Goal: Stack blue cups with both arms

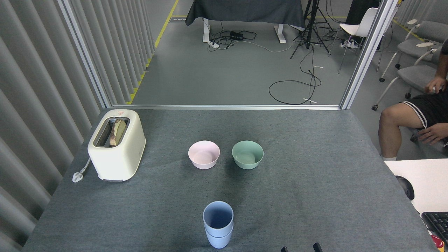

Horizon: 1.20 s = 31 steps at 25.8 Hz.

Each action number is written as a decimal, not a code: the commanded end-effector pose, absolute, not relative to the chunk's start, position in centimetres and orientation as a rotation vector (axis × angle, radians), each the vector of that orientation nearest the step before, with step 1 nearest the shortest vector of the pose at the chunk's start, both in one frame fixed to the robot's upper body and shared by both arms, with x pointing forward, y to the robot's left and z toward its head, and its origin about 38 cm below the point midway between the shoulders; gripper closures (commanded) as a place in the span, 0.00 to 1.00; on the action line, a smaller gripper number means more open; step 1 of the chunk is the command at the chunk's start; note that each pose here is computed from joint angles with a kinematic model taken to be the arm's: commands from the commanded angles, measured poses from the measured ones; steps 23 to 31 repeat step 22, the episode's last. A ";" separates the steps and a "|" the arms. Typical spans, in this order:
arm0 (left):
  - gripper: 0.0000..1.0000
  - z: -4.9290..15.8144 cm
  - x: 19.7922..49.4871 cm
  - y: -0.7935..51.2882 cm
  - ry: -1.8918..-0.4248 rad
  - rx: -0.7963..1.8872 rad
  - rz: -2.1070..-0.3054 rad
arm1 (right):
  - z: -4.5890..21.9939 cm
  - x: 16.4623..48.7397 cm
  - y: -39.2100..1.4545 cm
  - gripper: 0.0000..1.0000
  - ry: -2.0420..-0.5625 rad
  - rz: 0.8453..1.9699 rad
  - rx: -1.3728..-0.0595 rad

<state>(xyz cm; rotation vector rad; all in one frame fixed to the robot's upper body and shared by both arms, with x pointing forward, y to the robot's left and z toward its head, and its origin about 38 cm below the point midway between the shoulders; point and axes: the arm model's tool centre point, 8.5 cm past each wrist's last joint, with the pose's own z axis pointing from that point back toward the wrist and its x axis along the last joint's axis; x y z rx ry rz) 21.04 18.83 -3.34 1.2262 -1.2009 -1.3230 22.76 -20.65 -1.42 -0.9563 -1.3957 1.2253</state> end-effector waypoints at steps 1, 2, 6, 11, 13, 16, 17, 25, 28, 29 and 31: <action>0.00 -3.4 20.9 18.9 -1.196 1.227 -1.323 | -2.6 20.9 -21.4 0.00 -1.355 1.245 -0.922; 0.00 -3.4 20.9 19.0 -1.194 1.228 -1.322 | -2.8 20.6 -21.4 0.00 -1.348 1.249 -0.917; 0.00 -3.4 21.0 19.4 -1.180 1.238 -1.316 | -2.9 20.3 -21.7 0.00 -1.335 1.251 -0.922; 0.00 -3.4 21.1 20.0 -1.145 1.272 -1.298 | -3.0 20.2 -22.1 0.00 -1.305 1.232 -0.965; 0.00 -3.4 21.1 20.1 -1.143 1.272 -1.296 | -3.0 20.2 -22.5 0.00 -1.277 1.218 -1.003; 0.00 -3.5 21.0 20.1 -1.141 1.270 -1.298 | -3.1 20.1 -22.7 0.00 -1.258 1.217 -1.019; 0.00 -3.5 21.0 20.1 -1.141 1.269 -1.297 | -3.1 20.0 -22.7 0.00 -1.254 1.226 -1.024; 0.00 -3.5 21.0 20.0 -1.143 1.262 -1.292 | -3.2 20.0 -22.5 0.00 -1.245 1.264 -1.037; 0.00 -3.5 21.0 20.0 -1.143 1.262 -1.292 | -3.2 20.0 -22.5 0.00 -1.245 1.264 -1.037; 0.00 -3.5 21.0 20.0 -1.143 1.262 -1.292 | -3.2 20.0 -22.5 0.00 -1.245 1.264 -1.037; 0.00 -3.5 21.0 20.0 -1.143 1.262 -1.292 | -3.2 20.0 -22.5 0.00 -1.245 1.264 -1.037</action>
